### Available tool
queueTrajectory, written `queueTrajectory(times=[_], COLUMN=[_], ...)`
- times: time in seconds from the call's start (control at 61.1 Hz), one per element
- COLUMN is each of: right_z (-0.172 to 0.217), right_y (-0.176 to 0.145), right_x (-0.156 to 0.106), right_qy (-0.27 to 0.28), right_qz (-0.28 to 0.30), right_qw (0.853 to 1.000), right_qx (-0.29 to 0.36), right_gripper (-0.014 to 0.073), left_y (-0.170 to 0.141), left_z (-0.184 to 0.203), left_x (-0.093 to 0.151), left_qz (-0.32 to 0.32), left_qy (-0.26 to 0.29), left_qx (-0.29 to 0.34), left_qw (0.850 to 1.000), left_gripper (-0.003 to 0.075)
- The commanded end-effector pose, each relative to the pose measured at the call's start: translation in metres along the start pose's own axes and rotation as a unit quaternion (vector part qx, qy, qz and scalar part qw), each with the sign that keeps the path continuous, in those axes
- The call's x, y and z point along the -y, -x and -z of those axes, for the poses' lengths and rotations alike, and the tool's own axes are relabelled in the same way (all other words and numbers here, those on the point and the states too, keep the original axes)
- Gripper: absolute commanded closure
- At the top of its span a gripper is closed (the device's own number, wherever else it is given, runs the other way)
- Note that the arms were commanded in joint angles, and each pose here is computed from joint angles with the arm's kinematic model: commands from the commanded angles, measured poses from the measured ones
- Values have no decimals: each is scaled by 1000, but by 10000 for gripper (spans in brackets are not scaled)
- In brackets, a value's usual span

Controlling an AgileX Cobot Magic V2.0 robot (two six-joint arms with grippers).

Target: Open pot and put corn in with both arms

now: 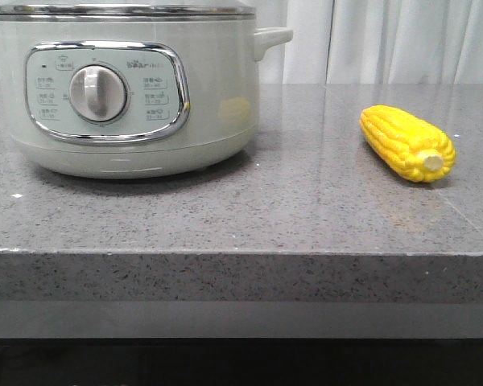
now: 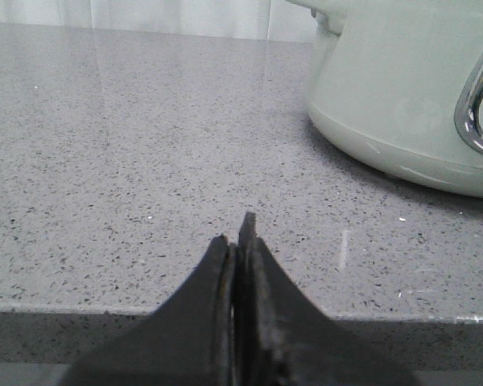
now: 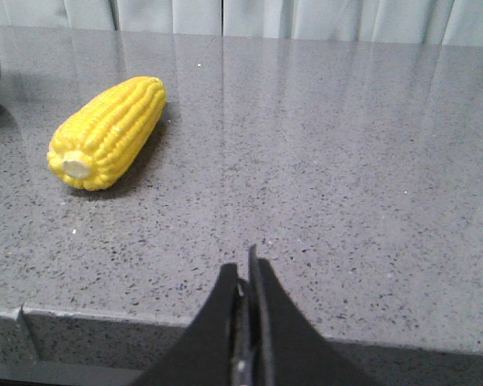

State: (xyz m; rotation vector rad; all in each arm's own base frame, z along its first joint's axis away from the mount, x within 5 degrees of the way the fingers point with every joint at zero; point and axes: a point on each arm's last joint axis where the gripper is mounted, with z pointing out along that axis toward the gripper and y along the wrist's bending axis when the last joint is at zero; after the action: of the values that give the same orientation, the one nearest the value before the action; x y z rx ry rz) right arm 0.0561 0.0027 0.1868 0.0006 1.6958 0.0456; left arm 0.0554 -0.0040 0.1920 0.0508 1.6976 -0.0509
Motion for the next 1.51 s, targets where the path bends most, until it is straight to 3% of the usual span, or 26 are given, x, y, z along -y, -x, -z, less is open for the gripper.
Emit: queueTrajectory(times=[0.0, 1.309, 1.489], right_z=[2, 2, 3], right_y=[9, 9, 12], right_x=[1, 1, 2], right_qy=[-8, -8, -10], right_qz=[5, 5, 5], right_qw=[999, 999, 998], right_qx=[50, 50, 66], right_gripper=[663, 663, 663], left_y=[8, 8, 19], left_z=[2, 2, 4], left_x=[0, 0, -1], left_qz=[11, 11, 11], left_qy=[2, 2, 5], left_qx=[50, 50, 100], left_qw=[999, 999, 995], left_gripper=[738, 738, 739])
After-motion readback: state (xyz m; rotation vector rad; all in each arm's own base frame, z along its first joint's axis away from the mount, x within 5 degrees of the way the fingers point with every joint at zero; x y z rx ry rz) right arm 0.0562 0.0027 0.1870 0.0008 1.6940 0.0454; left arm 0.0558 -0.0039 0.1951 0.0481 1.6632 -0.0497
